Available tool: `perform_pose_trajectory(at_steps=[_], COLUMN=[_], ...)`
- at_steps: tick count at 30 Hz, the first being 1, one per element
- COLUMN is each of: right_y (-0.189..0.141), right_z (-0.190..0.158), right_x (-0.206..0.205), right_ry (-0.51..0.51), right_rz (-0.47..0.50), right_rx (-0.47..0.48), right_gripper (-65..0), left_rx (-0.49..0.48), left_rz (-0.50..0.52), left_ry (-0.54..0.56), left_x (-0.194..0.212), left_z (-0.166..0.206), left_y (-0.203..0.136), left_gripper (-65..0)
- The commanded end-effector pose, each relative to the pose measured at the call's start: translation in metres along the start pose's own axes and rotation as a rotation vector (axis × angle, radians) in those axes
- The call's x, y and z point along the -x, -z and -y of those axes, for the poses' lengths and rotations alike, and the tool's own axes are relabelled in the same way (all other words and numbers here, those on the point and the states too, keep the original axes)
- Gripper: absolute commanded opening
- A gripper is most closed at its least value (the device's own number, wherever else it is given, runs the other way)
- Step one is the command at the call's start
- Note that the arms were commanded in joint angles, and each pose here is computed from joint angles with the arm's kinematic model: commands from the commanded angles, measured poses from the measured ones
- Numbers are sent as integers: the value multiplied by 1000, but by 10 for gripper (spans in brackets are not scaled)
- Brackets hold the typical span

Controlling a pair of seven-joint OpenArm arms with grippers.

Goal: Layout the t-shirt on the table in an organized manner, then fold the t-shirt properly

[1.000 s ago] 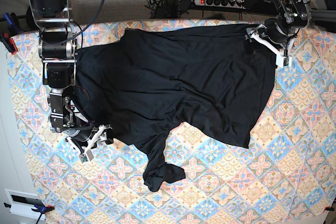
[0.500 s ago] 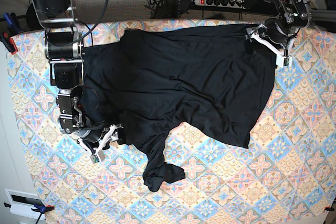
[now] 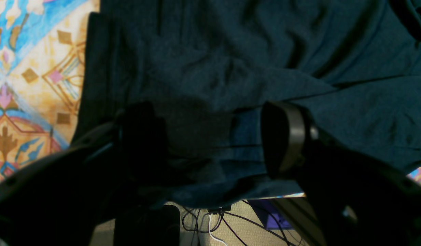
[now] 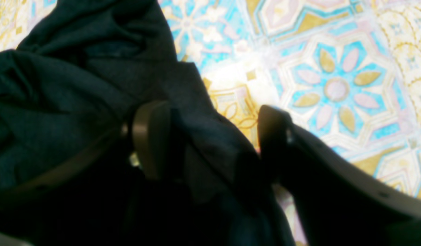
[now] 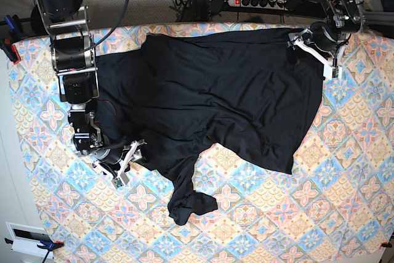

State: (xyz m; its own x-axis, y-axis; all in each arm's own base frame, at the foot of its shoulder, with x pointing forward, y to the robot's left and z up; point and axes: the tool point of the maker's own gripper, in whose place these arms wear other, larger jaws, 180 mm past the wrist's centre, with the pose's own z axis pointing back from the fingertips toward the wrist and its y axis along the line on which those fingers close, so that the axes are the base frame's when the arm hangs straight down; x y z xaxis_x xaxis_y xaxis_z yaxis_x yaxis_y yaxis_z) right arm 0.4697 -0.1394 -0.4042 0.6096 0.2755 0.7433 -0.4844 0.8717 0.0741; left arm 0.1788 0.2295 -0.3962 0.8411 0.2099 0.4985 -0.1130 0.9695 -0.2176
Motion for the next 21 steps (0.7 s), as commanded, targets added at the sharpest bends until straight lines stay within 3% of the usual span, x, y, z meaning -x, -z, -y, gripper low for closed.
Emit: perform_pose_trajectory(at_steps=[1, 6, 13, 16, 21], right_y=[-5, -5, -5, -2, 1], right_z=[6, 6, 6, 0, -6], right_x=[-33, -33, -33, -28, -24], right_ry=[-19, -19, -22, -49, -76], right_rz=[76, 77, 76, 53, 33], right_rx=[4, 4, 4, -8, -18], right_gripper=[-305, -442, -552, -637, -650], left_rx=[0, 0, 0, 0, 0], left_rz=[37, 37, 37, 37, 37], left_ry=[11, 11, 11, 11, 11], left_x=[-10, -10, -10, -10, -10], left_z=[0, 0, 0, 0, 0], left_y=[-4, -4, -4, -4, -4], left_gripper=[-200, -200, -200, -200, -200])
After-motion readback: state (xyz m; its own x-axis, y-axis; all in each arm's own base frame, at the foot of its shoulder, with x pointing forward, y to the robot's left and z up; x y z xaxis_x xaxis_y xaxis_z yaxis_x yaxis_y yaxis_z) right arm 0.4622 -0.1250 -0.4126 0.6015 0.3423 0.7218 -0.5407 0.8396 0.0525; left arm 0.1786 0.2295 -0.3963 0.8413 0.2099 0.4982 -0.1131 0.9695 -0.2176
